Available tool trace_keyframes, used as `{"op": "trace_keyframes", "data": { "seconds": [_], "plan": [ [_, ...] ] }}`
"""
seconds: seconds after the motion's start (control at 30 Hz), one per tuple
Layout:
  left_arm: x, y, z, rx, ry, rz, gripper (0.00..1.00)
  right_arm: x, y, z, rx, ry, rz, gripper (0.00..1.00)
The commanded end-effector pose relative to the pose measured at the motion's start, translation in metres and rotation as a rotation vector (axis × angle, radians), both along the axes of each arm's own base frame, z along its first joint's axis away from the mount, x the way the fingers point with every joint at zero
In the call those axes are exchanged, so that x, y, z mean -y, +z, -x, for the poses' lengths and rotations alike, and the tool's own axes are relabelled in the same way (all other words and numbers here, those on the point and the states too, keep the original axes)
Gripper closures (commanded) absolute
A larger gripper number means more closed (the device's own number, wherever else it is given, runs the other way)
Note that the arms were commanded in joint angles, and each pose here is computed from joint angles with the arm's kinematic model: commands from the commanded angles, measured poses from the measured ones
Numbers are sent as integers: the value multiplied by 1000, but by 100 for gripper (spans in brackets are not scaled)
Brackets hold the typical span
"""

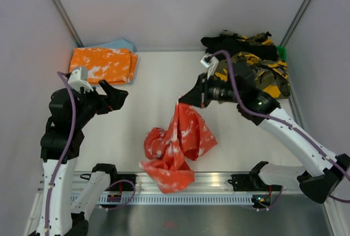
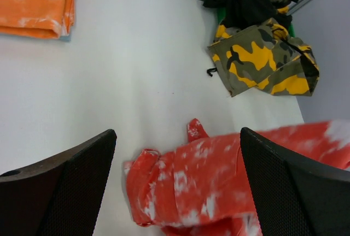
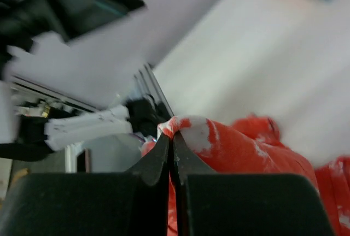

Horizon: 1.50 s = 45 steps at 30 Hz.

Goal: Fold and stack the trousers
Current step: Move the trousers to the center of the board, then flatten the trousers out

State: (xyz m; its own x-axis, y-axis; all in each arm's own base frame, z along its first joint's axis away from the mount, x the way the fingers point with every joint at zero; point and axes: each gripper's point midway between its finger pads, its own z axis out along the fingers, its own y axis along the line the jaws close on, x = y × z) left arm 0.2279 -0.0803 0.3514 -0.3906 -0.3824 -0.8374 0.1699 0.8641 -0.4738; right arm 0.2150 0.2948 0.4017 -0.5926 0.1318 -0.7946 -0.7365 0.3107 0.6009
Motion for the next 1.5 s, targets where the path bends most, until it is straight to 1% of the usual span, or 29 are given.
{"op": "trace_keyframes", "data": {
  "seconds": [0.0, 0.03, 0.07, 0.1, 0.17, 0.2, 0.27, 0.3, 0.33, 0.37, 0.4, 0.43, 0.47, 0.5, 0.53, 0.57, 0.6, 0.63, 0.87, 0.9, 1.0, 1.03, 1.13, 1.27, 1.3, 1.33, 1.37, 1.43, 1.47],
  "plan": [
    [-13, -8, 3, -46, 76, -27, 0, -19, -98, 17, -8, -30, 287, 92],
    [-14, -13, 3, -62, 80, -31, 0, -20, -116, 21, -18, -31, 344, 50],
    [-14, -17, 3, -76, 77, -36, 0, -18, -133, 21, -43, -36, 398, 22],
    [-13, -22, 2, -93, 74, -37, 0, -10, -148, 16, -66, -88, 452, 2],
    [-11, -28, 2, -110, 59, -36, 0, 17, -157, -1, -91, -243, 545, 2],
    [-10, -31, 1, -116, 54, -36, 0, 48, -143, -37, -79, -442, 568, 2],
    [-8, -35, -1, -116, 44, -36, 0, 88, -130, -69, -128, -600, 576, 2],
    [-8, -37, -2, -120, 43, -34, 0, 125, -112, -95, -156, -699, 538, 2],
    [-7, -40, -4, -125, 42, -34, 0, 141, -108, -108, -163, -756, 530, 2],
    [-5, -39, -6, -115, 30, -26, 0, 162, -93, -124, -134, -851, 516, 2],
    [-4, -41, -7, -118, 25, -21, 0, 191, -87, -140, -135, -941, 510, 2],
    [0, -42, -10, -118, 9, -6, 0, 203, -95, -153, -163, -967, 514, 2],
    [3, -43, -11, -120, -3, 1, 0, 228, -88, -168, -180, -1011, 474, 2],
    [5, -46, -12, -126, -13, 9, 0, 239, -92, -178, -214, -1038, 449, 2],
    [9, -49, -14, -139, -33, 19, 0, 249, -107, -190, -263, -1055, 450, 2],
    [11, -51, -15, -142, -42, 22, 0, 262, -113, -201, -274, -1094, 433, 2],
    [12, -54, -17, -148, -47, 20, 0, 287, -121, -209, -299, -1160, 422, 2],
    [12, -58, -17, -157, -51, 21, 0, 293, -133, -216, -326, -1179, 419, 2],
    [13, -70, -26, -164, -57, 15, 0, 328, -190, -243, -281, -1332, 458, 2],
    [14, -71, -28, -162, -60, 16, 0, 332, -205, -249, -303, -1338, 484, 2],
    [14, -76, -31, -173, -62, 9, 0, 337, -218, -264, -328, -1337, 490, 2],
    [14, -76, -33, -172, -60, 5, 0, 337, -233, -269, -356, -1329, 510, 2],
    [11, -80, -38, -175, -50, -7, 0, 339, -249, -285, -348, -1331, 505, 3],
    [11, -83, -45, -181, -45, -14, 0, 344, -276, -292, -359, -1347, 534, 3],
    [10, -81, -46, -179, -44, -16, 0, 345, -286, -292, -369, -1350, 548, 6],
    [10, -83, -48, -185, -45, -19, 0, 347, -285, -294, -358, -1360, 543, 13],
    [10, -83, -49, -188, -43, -20, 0, 349, -286, -295, -360, -1362, 541, 36],
    [10, -81, -50, -189, -43, -27, 0, 347, -277, -294, -356, -1372, 516, 70],
    [9, -82, -50, -194, -39, -29, 0, 347, -270, -294, -350, -1377, 498, 95]
  ]
}}
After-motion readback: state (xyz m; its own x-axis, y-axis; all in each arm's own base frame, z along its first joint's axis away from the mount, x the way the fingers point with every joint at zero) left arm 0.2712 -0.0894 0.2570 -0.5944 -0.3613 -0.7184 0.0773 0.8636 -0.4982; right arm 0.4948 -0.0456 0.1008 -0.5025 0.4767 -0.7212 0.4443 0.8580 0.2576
